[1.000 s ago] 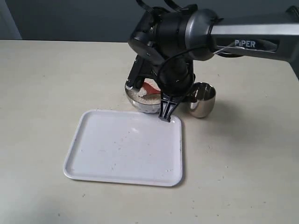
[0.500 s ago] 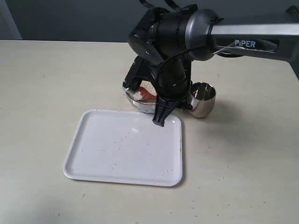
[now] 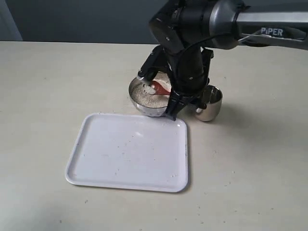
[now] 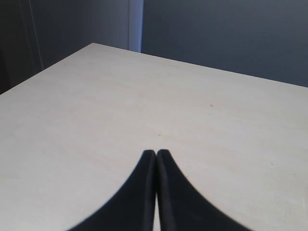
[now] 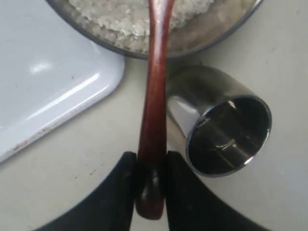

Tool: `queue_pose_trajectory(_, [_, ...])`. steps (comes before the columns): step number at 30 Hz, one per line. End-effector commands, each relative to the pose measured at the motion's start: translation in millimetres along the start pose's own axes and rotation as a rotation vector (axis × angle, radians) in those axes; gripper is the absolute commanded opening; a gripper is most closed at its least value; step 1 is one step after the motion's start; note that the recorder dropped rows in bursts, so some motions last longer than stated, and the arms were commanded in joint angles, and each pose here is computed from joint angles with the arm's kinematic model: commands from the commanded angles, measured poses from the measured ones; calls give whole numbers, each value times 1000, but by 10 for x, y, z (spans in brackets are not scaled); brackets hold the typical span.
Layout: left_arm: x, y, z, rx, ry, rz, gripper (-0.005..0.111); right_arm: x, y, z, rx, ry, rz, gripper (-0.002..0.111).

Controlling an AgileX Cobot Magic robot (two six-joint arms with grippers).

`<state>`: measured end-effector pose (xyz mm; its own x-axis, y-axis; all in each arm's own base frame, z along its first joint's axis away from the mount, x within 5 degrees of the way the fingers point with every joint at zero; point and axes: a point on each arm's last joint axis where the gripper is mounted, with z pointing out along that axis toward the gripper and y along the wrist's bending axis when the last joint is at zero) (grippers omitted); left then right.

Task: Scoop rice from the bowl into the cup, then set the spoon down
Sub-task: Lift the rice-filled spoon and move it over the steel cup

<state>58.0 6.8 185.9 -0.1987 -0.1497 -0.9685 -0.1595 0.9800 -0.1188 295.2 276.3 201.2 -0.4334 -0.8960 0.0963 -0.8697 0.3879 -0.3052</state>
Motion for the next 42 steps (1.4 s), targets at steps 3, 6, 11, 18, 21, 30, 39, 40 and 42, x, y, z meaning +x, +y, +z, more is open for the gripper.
queue_pose_trajectory(3, [-18, -4, -4, 5, -9, -5, 1, 97, -140, -129, -12, -33, 58, -1])
queue_pose_trajectory(6, [-18, -4, -4, 5, -9, -5, 1, 126, -167, -175, -25, -48, 76, -1])
queue_pose_trajectory(11, [-18, -4, -4, 5, -9, -5, 1, 177, -196, -272, -72, -83, 116, -1])
queue_pose_trajectory(18, [-18, -4, -4, 5, -9, -5, 1, 213, -204, -376, -79, -112, 122, -1])
queue_pose_trajectory(21, [-18, -4, -4, 5, -9, -5, 1, 231, -213, -419, -75, -123, 125, -1])
queue_pose_trajectory(30, [-18, -4, -4, 5, -9, -5, 1, 289, -225, -542, -75, -154, 134, -1])
queue_pose_trajectory(39, [-18, -4, -4, 5, -9, -5, 1, 293, -212, -524, -80, -149, 118, -1])
queue_pose_trajectory(40, [-18, -4, -4, 5, -9, -5, 1, 293, -214, -524, -78, -149, 118, -1])
queue_pose_trajectory(42, [-18, -4, -4, 5, -9, -5, 1, 297, -216, -532, -77, -151, 118, -1])
